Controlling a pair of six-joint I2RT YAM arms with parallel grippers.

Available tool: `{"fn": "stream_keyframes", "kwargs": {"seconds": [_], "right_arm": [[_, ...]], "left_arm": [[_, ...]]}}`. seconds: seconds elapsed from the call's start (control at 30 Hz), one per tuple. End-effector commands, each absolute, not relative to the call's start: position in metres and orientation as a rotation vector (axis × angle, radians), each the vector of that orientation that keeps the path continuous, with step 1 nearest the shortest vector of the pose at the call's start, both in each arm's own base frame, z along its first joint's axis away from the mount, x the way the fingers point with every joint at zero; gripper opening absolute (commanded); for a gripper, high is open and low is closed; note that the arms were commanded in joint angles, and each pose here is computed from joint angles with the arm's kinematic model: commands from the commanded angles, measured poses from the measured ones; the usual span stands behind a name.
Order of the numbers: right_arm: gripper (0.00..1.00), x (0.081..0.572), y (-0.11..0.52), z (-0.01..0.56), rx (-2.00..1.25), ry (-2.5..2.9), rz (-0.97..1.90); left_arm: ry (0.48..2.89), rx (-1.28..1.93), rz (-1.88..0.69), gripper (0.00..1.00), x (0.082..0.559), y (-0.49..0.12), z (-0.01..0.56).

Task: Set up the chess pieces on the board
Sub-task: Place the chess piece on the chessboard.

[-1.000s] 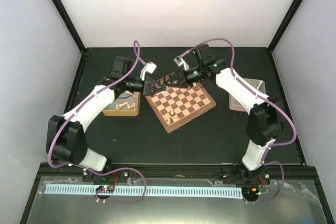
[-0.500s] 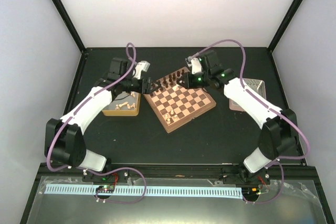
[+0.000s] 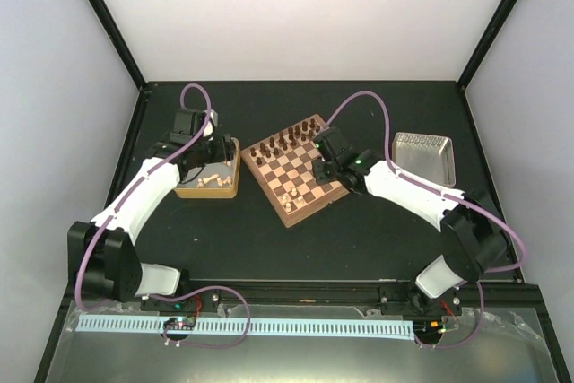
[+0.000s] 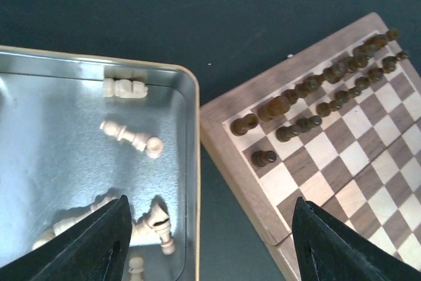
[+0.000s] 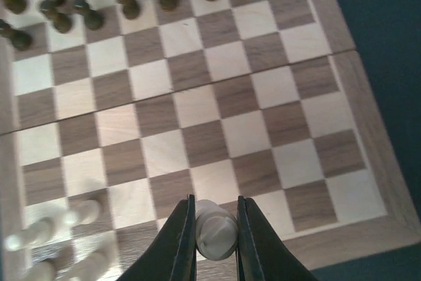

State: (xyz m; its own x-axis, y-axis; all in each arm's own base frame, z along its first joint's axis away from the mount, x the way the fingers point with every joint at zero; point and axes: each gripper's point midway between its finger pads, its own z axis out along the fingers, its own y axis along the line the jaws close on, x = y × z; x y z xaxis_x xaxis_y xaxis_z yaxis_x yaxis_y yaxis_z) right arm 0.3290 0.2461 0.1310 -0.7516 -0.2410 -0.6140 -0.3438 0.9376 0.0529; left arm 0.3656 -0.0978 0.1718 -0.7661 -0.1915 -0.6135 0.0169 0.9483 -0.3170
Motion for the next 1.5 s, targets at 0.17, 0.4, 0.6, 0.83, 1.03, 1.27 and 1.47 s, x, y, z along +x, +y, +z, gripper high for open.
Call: {"fn": "stream_keyframes", "kwargs": {"seconds": [0.17, 0.4, 0.6, 0.83, 1.03, 1.27, 1.47], "right_arm": [[0.03, 0.337, 0.221, 0.101, -0.316, 2.478, 0.004], [0.05, 0.329, 0.222, 0.087, -0.329, 2.513, 0.037], [0.08, 0.323, 0.222, 0.077, -0.327, 2.541, 0.05], [0.16, 0.324, 0.224, 0.072, -0.342, 2.539, 0.055], [0.16, 0.324, 0.229, 0.072, -0.342, 2.538, 0.091], [0.25, 0.324, 0.229, 0.071, -0.343, 2.541, 0.091], [0.44, 0.325, 0.23, 0.089, -0.31, 2.523, 0.114]], "left_arm": [[2.464, -0.221, -0.326, 0.68, 0.367, -0.084, 0.161], [2.491, -0.236, -0.335, 0.68, 0.367, -0.086, 0.153], [2.499, -0.243, -0.338, 0.68, 0.367, -0.086, 0.15], [2.499, -0.239, -0.351, 0.68, 0.368, -0.088, 0.149], [2.494, -0.234, -0.352, 0.68, 0.369, -0.088, 0.15], [2.498, -0.243, -0.345, 0.68, 0.368, -0.086, 0.148], [2.507, -0.291, -0.337, 0.7, 0.366, -0.082, 0.143]]}}
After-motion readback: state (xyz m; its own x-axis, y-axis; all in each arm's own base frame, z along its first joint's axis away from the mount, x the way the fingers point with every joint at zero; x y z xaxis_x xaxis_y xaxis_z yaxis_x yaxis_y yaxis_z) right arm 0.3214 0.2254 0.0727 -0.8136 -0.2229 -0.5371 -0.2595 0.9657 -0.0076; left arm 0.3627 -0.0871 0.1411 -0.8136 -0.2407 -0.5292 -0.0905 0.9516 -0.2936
